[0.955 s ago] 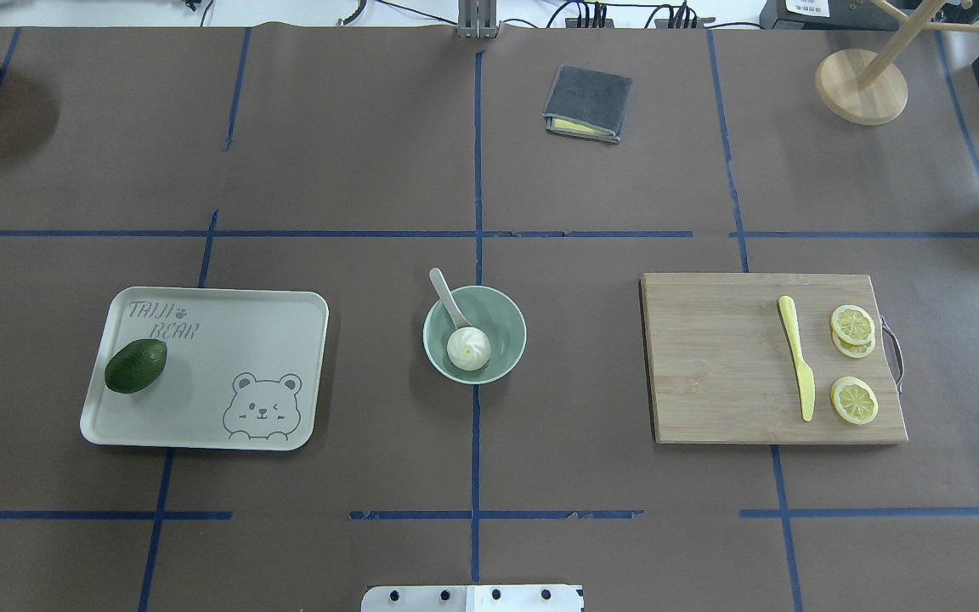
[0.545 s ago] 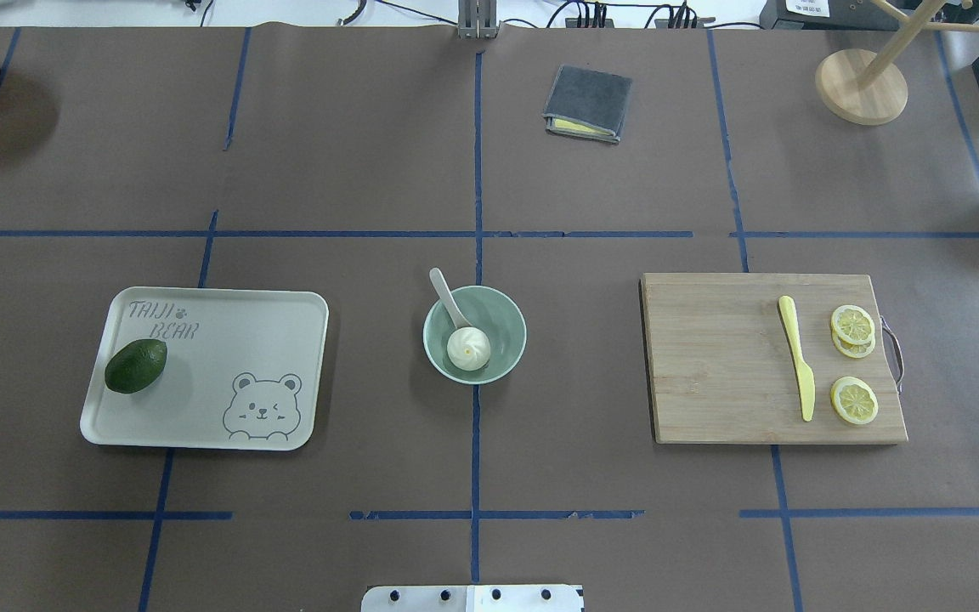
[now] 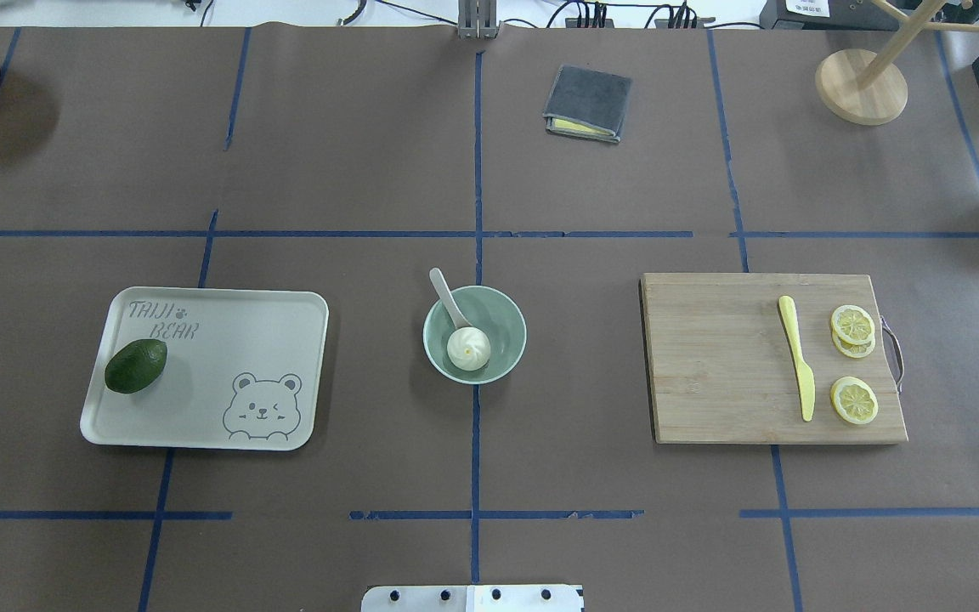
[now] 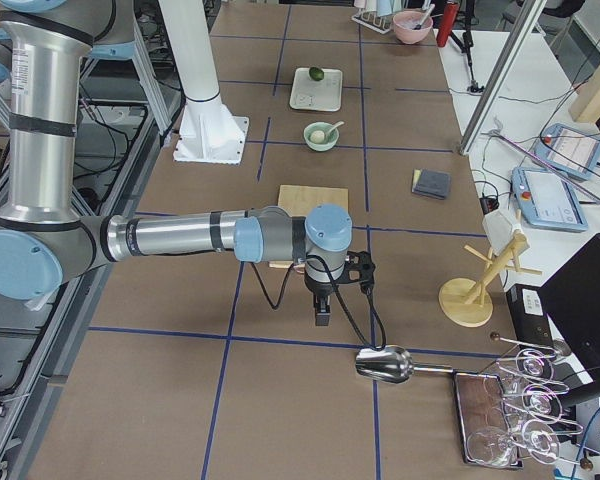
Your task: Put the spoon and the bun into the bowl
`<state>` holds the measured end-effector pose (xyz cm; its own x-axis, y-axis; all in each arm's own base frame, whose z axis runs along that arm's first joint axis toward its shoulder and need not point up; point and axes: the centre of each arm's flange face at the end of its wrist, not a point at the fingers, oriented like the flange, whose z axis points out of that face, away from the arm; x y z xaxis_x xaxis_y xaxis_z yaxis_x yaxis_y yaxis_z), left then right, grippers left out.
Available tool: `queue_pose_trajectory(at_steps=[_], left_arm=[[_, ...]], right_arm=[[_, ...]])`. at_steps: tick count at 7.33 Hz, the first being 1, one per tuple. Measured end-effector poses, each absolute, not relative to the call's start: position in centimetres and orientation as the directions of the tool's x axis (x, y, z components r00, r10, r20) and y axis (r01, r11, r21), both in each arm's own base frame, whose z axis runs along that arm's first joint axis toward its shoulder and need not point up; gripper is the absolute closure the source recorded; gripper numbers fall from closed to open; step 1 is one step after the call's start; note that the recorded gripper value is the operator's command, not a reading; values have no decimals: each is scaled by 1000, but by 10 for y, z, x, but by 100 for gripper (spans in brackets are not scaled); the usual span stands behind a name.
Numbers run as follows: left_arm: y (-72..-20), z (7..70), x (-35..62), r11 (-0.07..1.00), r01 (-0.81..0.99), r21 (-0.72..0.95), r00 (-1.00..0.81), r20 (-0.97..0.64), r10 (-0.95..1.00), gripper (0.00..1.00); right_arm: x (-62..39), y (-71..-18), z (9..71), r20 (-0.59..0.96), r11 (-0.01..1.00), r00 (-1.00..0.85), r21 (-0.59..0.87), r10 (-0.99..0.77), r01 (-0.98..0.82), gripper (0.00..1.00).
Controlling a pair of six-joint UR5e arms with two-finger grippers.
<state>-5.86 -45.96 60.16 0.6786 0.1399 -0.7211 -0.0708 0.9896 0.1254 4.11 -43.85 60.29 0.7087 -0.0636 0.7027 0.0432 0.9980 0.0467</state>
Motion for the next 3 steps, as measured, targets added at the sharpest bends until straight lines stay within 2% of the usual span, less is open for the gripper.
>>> queue_pose_trajectory(at_steps=[3], left_arm=[[-461,614,-59,988,-69,137,678,-721,147,0]], right_arm=[[41,-438,604,704,998,707,45,-62,43,0]])
